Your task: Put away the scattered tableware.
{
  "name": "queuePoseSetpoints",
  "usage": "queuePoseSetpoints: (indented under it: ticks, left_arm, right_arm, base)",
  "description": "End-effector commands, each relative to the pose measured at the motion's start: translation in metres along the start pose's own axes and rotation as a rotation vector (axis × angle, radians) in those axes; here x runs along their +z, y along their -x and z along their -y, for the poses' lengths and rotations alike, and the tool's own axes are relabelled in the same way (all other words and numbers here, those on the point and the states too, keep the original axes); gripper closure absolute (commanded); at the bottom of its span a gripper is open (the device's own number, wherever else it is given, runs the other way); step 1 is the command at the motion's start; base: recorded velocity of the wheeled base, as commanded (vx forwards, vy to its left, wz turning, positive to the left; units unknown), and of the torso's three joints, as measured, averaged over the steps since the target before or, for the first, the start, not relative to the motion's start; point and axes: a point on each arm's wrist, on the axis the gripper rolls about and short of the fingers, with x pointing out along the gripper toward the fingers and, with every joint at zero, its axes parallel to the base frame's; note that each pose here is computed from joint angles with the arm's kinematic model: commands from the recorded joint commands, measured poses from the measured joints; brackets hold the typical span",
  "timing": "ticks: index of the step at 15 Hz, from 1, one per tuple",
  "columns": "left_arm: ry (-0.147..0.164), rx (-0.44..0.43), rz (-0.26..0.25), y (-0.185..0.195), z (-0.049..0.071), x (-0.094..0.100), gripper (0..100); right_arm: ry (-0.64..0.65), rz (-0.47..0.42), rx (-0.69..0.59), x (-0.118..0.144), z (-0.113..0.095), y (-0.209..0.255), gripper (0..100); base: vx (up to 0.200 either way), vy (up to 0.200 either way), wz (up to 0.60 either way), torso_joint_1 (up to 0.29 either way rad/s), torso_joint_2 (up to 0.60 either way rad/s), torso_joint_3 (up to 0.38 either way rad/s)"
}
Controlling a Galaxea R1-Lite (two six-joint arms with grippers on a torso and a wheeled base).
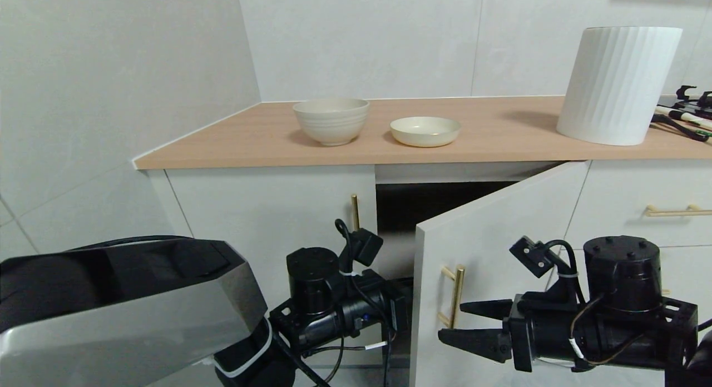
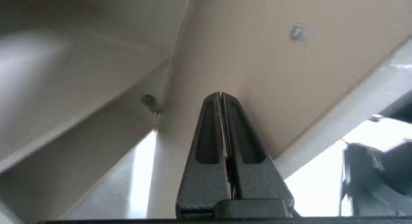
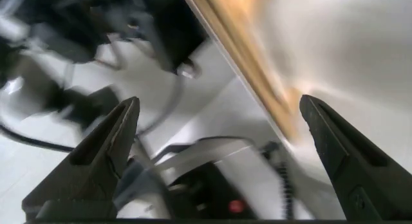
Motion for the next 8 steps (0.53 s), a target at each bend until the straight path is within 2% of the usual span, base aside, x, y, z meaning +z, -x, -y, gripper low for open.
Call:
queuePoseSetpoints:
  ticks: [1,4,8]
  left_arm:
    - [-0.004,-0.013,0.004,-0.001,0.005,0.005,100]
    - [-0.005,-0.021,0.002,-0.001,0.009,0.007,100]
    - [-0.005,-0.037,-0.011,-0.002,0.018,0.010,100]
  right_arm:
    - [0.011,0.029,-0.044,0.000,0.000,0.011,0]
    - [0.013,0.043,-0.055,-0.005,-0.005,0.027,0]
    - [0.013,0.037,-0.053,-0.031,-0.024,0.063,0]
  base:
    - [0.000,0.000,0.00,0.000,0.00,0.000]
    - [0.000,0.000,0.00,0.000,0.00,0.000]
    - [0.000,0.000,0.00,0.000,0.00,0.000]
